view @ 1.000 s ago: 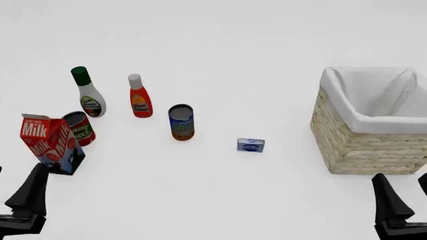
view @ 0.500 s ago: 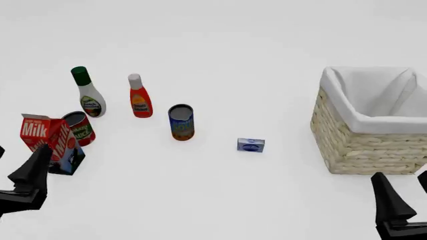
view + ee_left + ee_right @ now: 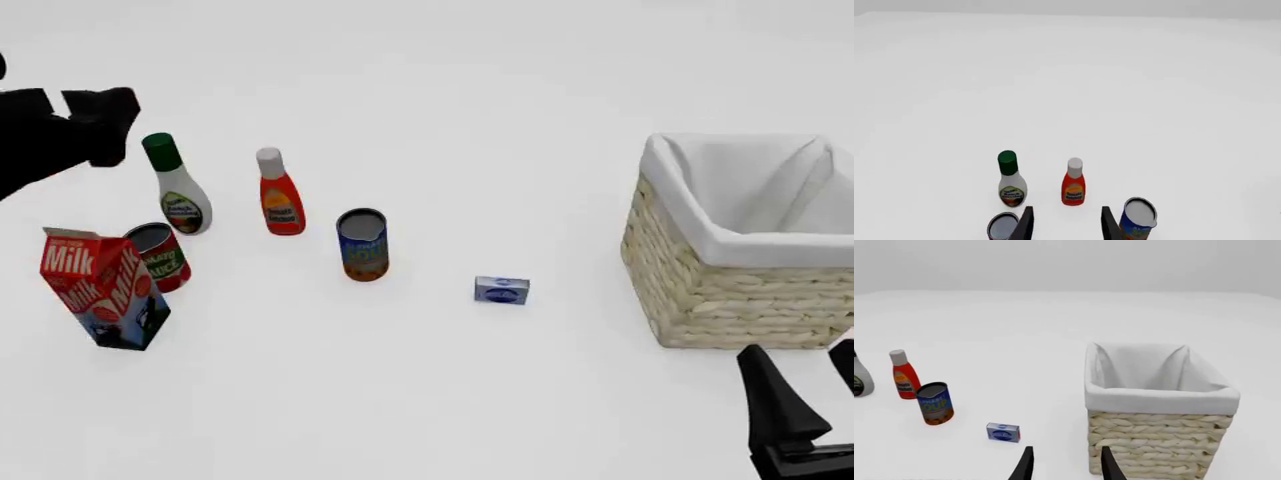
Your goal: Pick the salad dressing and place it in the basket.
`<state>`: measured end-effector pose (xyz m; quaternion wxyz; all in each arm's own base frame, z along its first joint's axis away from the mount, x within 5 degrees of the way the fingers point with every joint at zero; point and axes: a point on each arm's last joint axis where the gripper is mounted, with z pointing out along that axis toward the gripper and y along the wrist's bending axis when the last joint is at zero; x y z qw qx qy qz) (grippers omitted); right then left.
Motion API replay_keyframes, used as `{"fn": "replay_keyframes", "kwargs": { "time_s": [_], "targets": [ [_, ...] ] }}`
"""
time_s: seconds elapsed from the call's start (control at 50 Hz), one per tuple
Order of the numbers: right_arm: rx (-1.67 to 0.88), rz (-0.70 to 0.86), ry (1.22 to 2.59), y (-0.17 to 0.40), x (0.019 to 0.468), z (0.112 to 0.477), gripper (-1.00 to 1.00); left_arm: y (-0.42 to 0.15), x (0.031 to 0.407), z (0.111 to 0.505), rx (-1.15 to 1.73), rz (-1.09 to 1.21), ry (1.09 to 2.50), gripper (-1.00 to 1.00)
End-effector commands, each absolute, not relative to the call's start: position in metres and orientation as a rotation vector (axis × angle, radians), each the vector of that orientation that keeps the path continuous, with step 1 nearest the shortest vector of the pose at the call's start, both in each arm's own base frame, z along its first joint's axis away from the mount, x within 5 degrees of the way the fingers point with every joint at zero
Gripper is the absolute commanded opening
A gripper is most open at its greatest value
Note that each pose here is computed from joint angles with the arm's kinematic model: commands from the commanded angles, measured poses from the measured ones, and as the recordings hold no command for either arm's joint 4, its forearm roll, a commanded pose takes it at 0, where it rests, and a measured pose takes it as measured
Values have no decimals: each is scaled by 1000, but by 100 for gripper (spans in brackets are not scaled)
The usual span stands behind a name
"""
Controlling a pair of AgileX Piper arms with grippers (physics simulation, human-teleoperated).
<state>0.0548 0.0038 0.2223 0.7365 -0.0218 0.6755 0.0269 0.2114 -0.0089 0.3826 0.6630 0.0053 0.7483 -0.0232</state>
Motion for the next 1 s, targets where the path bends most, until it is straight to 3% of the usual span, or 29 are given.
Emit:
{"fn": "replay_keyframes", "kwargs": {
  "time_s": [0.02,0.28,0.52,1.0],
  "targets": [
    [-49,74,1484,4,55,222,100,-18,283,413,12,-82,1771,100],
    [-44,72,1488,4,55,221,100,0,335,434,-71,-58,1786,100],
    [-41,80,1497,4,55,217,100,50,400,411,-175,44,1879,100],
    [-43,83,1509,5,56,213,100,100,445,400,-313,79,1908,100]
  ]
}}
